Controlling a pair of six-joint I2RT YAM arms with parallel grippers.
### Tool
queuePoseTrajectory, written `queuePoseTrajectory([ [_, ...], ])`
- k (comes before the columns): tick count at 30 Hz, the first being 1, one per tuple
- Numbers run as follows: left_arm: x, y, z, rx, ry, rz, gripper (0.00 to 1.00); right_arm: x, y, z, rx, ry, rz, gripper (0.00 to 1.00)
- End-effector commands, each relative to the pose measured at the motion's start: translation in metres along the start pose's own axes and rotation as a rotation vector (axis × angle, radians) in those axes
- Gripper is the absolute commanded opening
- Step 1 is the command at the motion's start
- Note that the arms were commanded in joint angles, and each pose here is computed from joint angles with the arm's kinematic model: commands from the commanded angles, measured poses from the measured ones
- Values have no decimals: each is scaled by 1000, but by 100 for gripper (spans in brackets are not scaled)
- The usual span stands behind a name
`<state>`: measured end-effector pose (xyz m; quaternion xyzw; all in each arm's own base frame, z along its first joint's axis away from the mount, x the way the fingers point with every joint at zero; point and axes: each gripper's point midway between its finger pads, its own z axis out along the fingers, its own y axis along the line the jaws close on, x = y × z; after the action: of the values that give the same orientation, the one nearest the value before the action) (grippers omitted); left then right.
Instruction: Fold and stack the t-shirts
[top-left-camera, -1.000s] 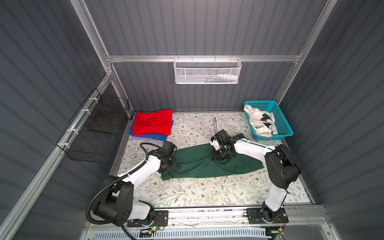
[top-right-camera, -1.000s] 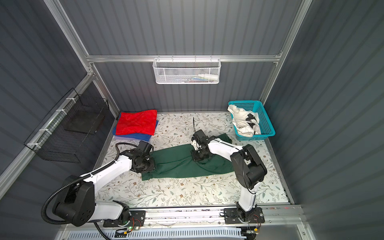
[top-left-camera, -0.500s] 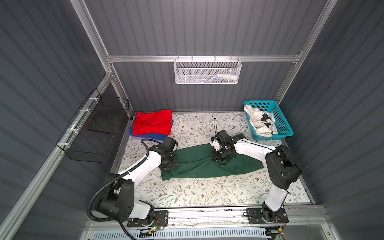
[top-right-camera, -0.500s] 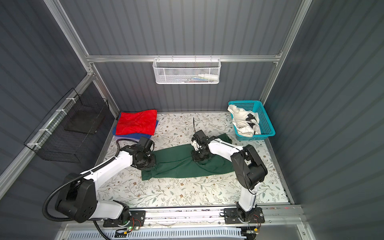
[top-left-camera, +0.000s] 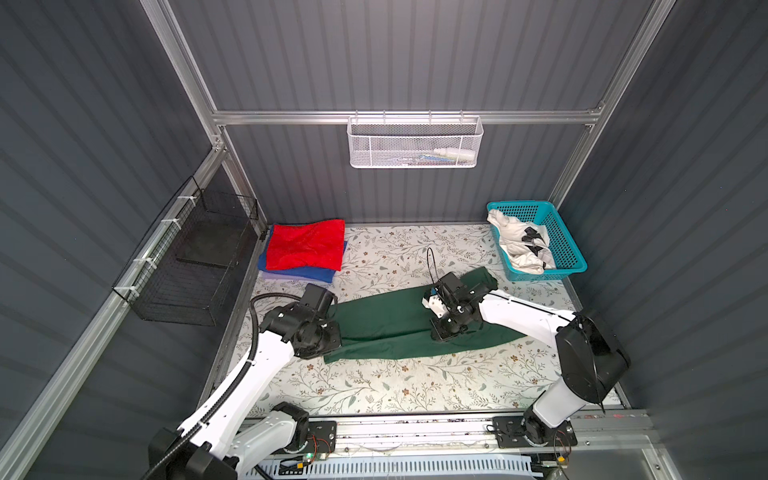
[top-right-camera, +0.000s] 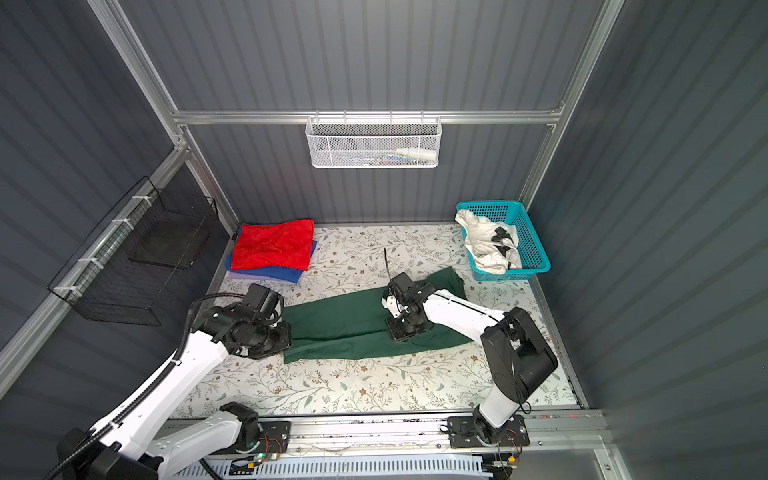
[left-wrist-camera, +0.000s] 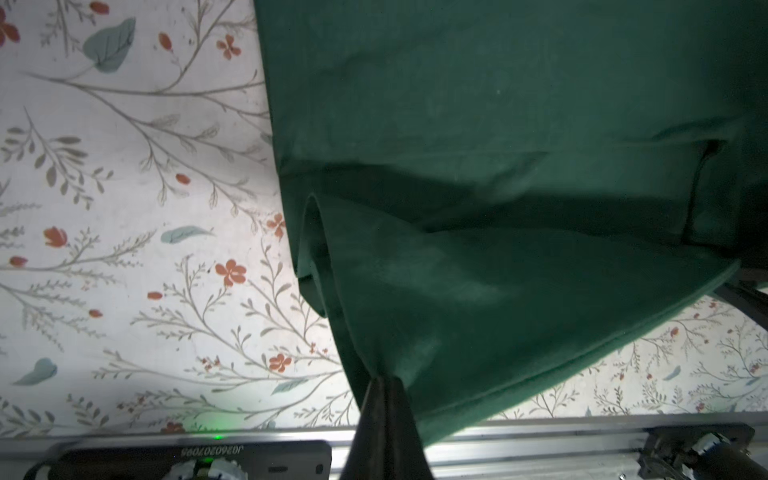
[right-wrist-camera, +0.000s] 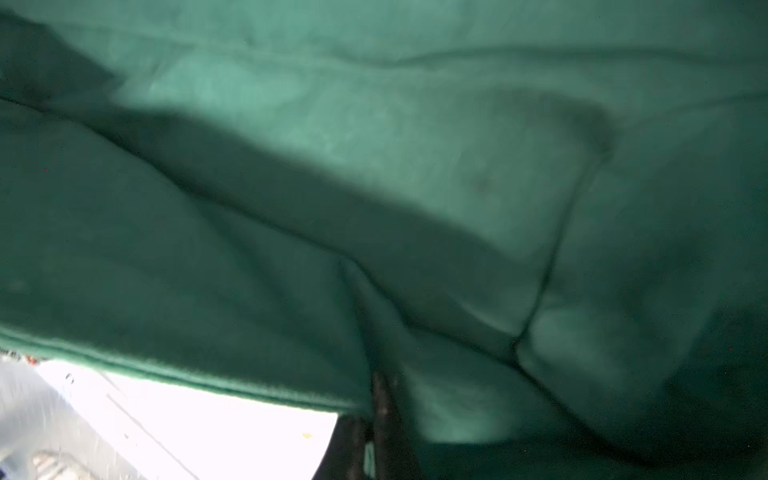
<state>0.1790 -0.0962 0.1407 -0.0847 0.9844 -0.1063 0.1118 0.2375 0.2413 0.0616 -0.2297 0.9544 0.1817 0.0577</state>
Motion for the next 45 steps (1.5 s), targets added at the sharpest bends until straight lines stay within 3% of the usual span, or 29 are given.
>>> queuePoseTrajectory([
  [1, 31, 17, -18, -51, 91, -44, 0, 20, 2, -5, 7, 63, -13, 7],
  [7, 46, 23, -52, -42, 87, -67, 0, 41, 11, -13, -20, 103, -12, 7],
  [12, 59, 27, -57, -63, 157, -43, 0, 49, 10, -15, -13, 122, 2, 8],
  [22, 73, 34, -46, -104, 255, -9, 0, 47, 6, -6, 24, 167, -5, 8],
  [38, 48, 30, -7, -203, 319, 6, 0, 29, -2, 1, 77, 143, -9, 8],
  [45, 41, 44, 4, -334, 400, 75, 0, 23, -5, 7, 76, 142, -6, 8],
])
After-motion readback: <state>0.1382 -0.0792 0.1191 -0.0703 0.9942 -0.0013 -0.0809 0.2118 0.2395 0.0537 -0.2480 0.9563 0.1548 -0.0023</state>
